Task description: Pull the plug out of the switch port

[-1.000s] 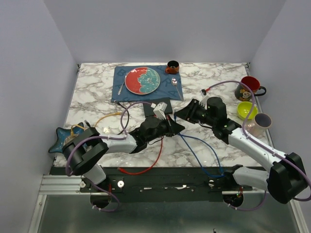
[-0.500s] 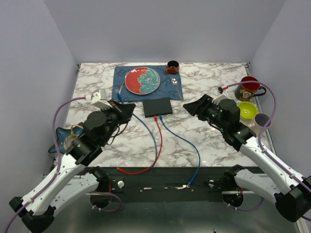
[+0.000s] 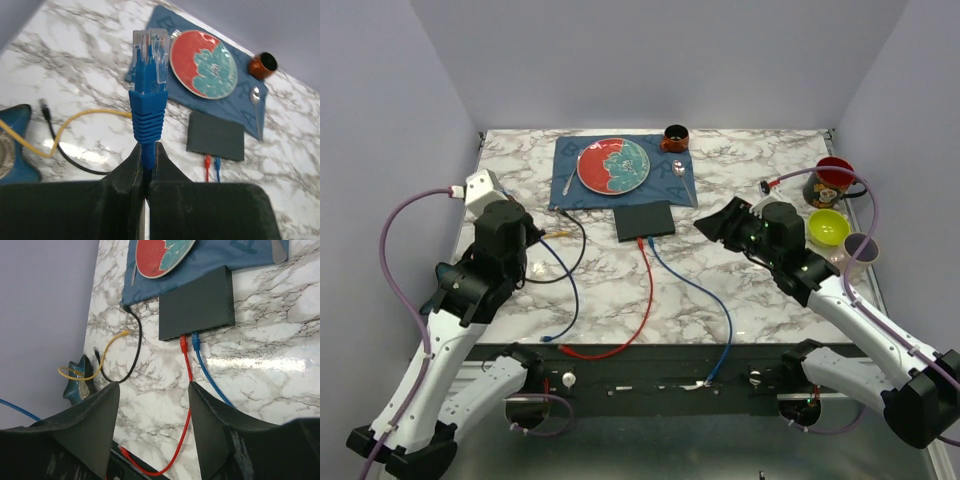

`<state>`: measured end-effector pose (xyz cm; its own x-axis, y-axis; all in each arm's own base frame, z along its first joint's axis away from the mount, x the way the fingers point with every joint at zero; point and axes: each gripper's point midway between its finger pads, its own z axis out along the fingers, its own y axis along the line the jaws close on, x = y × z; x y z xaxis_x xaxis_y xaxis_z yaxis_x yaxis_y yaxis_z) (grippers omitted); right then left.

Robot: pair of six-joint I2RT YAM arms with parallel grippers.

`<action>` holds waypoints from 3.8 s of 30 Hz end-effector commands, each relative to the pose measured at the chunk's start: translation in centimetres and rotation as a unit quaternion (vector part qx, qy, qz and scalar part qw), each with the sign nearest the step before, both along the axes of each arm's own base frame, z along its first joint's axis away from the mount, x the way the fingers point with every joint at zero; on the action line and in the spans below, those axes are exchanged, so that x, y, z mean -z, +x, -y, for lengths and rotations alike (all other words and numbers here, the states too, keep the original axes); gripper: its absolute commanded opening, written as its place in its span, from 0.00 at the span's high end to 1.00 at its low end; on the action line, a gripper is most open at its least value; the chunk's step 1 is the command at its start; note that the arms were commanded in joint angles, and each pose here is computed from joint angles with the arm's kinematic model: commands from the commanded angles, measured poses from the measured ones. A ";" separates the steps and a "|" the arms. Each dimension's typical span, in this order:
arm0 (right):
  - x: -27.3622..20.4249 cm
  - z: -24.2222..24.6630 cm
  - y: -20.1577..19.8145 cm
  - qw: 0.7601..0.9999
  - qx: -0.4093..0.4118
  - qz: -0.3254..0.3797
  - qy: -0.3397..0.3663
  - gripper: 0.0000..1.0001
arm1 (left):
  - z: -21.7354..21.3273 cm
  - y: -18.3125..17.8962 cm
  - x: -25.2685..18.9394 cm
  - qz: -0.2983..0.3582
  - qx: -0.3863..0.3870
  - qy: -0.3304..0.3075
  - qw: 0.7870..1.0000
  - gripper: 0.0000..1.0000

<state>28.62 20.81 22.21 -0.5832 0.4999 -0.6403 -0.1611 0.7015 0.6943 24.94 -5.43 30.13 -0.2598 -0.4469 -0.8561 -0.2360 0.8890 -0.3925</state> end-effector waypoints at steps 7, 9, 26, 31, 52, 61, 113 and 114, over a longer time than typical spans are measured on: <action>1.2 -0.4 -0.6 1.000 -0.022 -0.014 -0.009 0.36 | -10.3 8.2 6.2 -0.149 -0.157 -0.031 0.976 0.63; 1.7 -0.4 -0.7 0.999 -0.027 -0.019 -0.013 0.36 | -10.7 9.5 8.3 -0.186 -0.160 -0.047 0.968 0.28; 8.1 -3.9 1.0 0.992 -0.093 -0.080 -0.030 0.38 | 8.6 10.0 5.2 -0.002 0.154 -0.168 0.974 0.01; 10.8 -6.5 1.6 0.983 -0.146 -0.113 -0.012 0.42 | 14.1 11.2 11.2 -0.090 0.230 -0.195 0.949 0.01; 16.7 -11.0 7.8 0.976 -0.154 -0.153 0.015 0.55 | 18.4 16.3 21.7 -0.207 0.261 -0.148 0.931 0.30; 18.4 -10.8 7.8 0.974 -0.152 -0.168 0.016 0.55 | 18.3 15.8 24.2 -0.248 0.255 -0.143 0.923 0.31; 19.5 -11.1 9.2 0.955 -0.093 -0.226 0.169 0.67 | 18.2 14.5 26.3 -0.281 0.250 -0.150 0.914 0.33; 19.5 -11.1 9.2 0.955 -0.092 -0.226 0.171 0.67 | 18.2 14.5 26.3 -0.281 0.251 -0.150 0.914 0.33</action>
<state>37.07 32.08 3.07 -0.8834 0.4530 -0.1200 0.0994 0.4315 0.8966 41.85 -23.74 6.70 -0.7988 -0.3753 -0.4702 -0.0269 0.8031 -0.5953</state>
